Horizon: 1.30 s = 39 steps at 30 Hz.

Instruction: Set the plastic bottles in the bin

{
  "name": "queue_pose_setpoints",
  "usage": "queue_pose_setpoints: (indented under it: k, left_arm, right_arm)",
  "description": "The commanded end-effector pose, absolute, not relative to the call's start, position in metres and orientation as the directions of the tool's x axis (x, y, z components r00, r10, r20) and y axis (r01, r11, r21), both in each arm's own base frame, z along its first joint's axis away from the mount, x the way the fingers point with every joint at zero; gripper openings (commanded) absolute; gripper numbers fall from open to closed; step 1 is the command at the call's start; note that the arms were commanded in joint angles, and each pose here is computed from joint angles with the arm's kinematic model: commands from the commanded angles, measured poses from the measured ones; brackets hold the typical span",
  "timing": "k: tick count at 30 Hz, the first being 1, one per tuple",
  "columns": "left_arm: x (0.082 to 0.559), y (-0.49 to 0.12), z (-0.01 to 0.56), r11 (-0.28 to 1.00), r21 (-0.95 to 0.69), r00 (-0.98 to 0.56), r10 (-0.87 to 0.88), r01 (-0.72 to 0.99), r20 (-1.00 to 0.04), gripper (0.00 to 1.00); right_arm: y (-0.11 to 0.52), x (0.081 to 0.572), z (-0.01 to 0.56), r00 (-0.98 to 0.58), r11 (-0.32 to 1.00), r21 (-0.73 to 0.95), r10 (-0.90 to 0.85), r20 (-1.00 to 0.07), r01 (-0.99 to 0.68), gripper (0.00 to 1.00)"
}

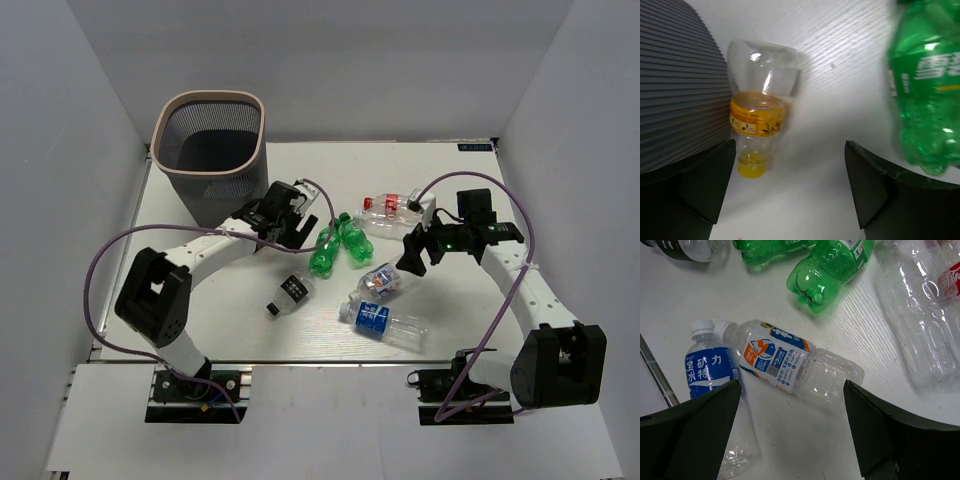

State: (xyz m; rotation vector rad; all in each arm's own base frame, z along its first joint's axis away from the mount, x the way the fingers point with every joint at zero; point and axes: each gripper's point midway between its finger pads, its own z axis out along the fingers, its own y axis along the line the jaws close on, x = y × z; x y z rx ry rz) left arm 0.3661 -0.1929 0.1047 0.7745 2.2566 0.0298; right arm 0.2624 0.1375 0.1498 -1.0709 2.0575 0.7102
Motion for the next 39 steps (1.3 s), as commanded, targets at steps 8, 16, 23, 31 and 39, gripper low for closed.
queue_pose_setpoints:
  k: [8, 16, 23, 31, 39]
  left_arm:
    - [0.406, -0.187, 0.106, 0.802, 0.428, -0.526, 0.597, 0.417, -0.606, 0.99]
    - [0.407, -0.188, 0.067, 0.771, 0.440, -0.549, 0.637, 0.461, -0.541, 0.98]
    - [0.403, -0.184, 0.042, 0.754, 0.448, -0.562, 0.657, 0.480, -0.503, 0.87]
    - [0.394, -0.209, 0.042, 0.748, 0.372, -0.535, 0.657, 0.549, -0.531, 0.38]
    - [0.410, -0.277, 0.163, 0.765, 0.261, -0.360, 0.537, 0.588, -0.763, 0.13]
  right_arm:
    - [0.138, 0.260, 0.144, -0.401, 0.493, 0.143, -0.471, -0.785, -0.858, 0.89]
    - [0.141, 0.260, 0.144, -0.401, 0.486, 0.149, -0.468, -0.788, -0.861, 0.89]
    - [0.143, 0.258, 0.145, -0.394, 0.470, 0.157, -0.462, -0.794, -0.869, 0.89]
    - [0.147, 0.250, 0.146, -0.358, 0.425, 0.151, -0.465, -0.809, -0.893, 0.84]
    - [0.153, 0.238, 0.145, -0.336, 0.362, 0.170, -0.467, -0.818, -0.917, 0.29]
